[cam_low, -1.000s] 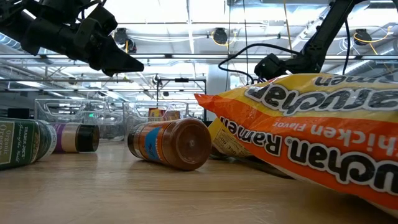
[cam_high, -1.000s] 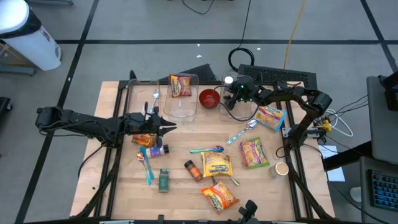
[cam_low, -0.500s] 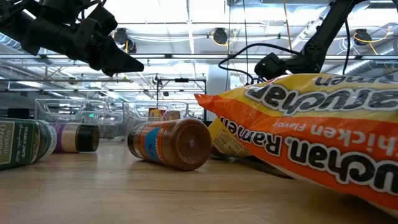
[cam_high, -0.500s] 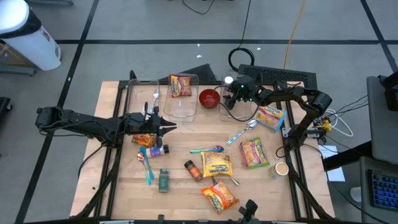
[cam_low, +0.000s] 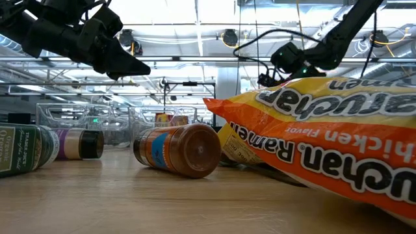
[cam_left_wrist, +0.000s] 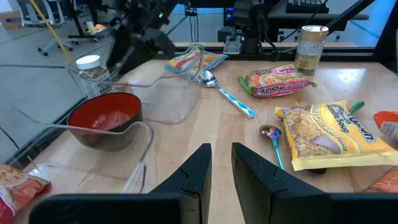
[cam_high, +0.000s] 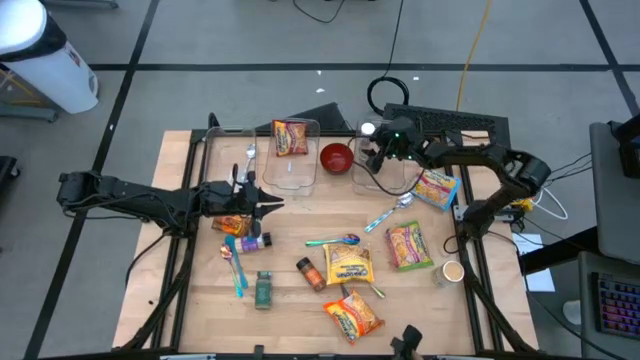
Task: Pick & Place Food Item
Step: Put the blue noodle pack into the middle transparent bin
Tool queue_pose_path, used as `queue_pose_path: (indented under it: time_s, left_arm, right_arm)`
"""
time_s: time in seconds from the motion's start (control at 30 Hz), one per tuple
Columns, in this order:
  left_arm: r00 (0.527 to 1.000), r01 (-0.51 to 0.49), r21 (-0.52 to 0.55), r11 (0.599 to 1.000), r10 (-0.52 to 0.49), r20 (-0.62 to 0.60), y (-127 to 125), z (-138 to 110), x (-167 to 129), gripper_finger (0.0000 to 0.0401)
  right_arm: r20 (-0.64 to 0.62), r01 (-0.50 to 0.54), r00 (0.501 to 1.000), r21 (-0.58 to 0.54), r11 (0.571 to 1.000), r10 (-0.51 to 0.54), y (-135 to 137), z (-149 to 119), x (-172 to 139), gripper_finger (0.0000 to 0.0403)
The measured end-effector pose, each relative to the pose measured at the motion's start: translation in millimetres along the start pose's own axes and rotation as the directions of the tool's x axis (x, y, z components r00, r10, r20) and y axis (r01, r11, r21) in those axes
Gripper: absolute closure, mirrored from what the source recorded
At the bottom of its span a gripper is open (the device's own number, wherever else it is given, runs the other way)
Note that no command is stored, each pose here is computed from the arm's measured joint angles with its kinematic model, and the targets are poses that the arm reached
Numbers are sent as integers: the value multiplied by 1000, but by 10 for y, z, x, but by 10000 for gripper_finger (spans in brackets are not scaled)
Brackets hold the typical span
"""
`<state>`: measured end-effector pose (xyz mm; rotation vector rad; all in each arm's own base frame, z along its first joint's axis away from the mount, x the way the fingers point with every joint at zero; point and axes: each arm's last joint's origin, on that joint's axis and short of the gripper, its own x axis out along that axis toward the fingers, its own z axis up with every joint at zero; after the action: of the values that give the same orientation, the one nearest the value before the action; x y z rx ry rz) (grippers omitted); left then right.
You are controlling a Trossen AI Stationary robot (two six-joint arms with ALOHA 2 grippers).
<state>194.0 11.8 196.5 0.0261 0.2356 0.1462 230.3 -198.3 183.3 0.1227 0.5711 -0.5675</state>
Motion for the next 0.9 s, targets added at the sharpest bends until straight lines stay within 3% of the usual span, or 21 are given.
queue_pose_path:
  time_s: [0.43,0.6,0.77,0.9]
  left_arm:
    - [999,43,-37,998,-42,30,-7,60,-89,329]
    - [997,71,-73,995,-71,0,-14,60,-200,329]
    - [996,87,-104,991,-89,-23,-32,59,-315,329]
    - [995,103,-118,988,-102,15,-42,104,-397,329]
  right_arm:
    - [-10,-29,1000,12,1000,29,116,185,-661,187]
    - [15,-71,997,24,997,70,262,21,-740,185]
    - [183,-132,976,52,990,121,433,-201,-738,185]
    - [400,-212,900,53,976,174,578,-272,-792,189]
